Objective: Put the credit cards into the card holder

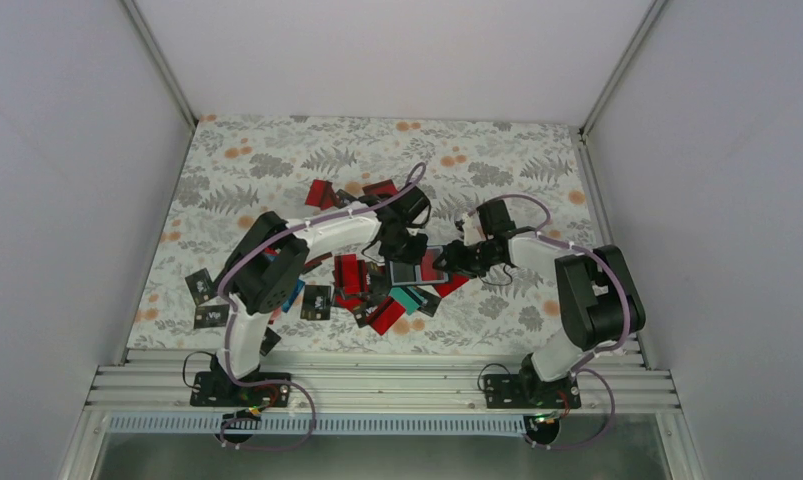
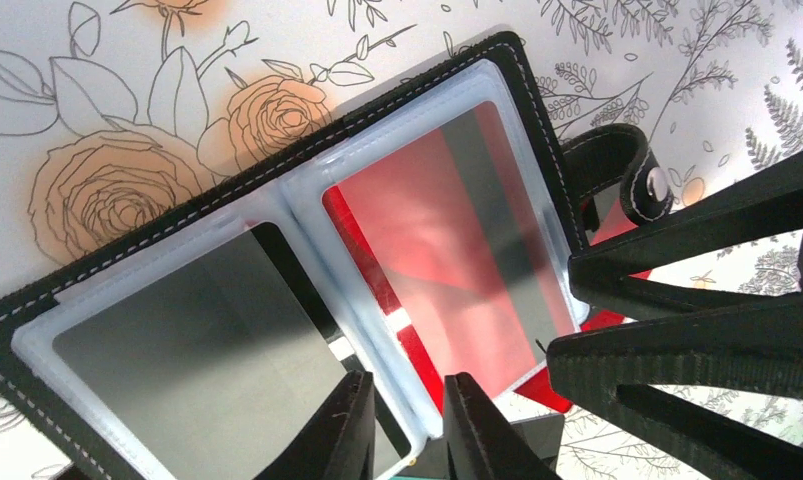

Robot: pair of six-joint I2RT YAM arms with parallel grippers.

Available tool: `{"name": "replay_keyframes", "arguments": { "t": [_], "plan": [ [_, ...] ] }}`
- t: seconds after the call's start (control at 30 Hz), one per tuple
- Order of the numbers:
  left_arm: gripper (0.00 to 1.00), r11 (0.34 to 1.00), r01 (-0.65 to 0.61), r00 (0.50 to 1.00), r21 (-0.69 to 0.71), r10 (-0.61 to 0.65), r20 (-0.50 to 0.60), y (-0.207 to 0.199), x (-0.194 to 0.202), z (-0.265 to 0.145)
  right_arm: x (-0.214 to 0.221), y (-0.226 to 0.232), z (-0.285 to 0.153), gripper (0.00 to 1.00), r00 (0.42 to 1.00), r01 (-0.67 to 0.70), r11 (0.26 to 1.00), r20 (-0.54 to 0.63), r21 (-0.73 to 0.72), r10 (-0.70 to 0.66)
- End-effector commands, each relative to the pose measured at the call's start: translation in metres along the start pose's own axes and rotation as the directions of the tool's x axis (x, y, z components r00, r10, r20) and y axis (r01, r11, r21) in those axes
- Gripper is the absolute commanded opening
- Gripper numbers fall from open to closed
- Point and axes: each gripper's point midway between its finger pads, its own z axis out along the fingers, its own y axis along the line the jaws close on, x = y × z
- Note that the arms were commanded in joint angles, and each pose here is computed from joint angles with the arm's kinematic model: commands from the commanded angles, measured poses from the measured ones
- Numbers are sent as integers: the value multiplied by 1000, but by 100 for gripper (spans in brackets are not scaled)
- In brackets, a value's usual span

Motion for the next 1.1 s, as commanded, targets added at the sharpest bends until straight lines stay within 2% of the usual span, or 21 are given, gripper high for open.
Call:
{"name": "replay_keyframes", "arguments": {
  "t": [0.0,0.27,0.7,1.07],
  "plan": [
    [10,1000,-12,1000,-15,12,-2,6,0,14,-2,-13,4,38,1000,-4,999,12,43,4],
    [6,1000,-14,1000,-9,14,-26,9,5,29,-2,-20,7,39,1000,-12,998,10,68,12],
    [3,1000,-15,998,-13,14,-66,11,17,47,0,-11,9,39,1000,-4,1000,-14,11,4],
    [2,1000,-16,998,-17,15,-62,11,17,46,-5,-1,-1,32,1000,14,1000,9,6,-14]
  ]
}}
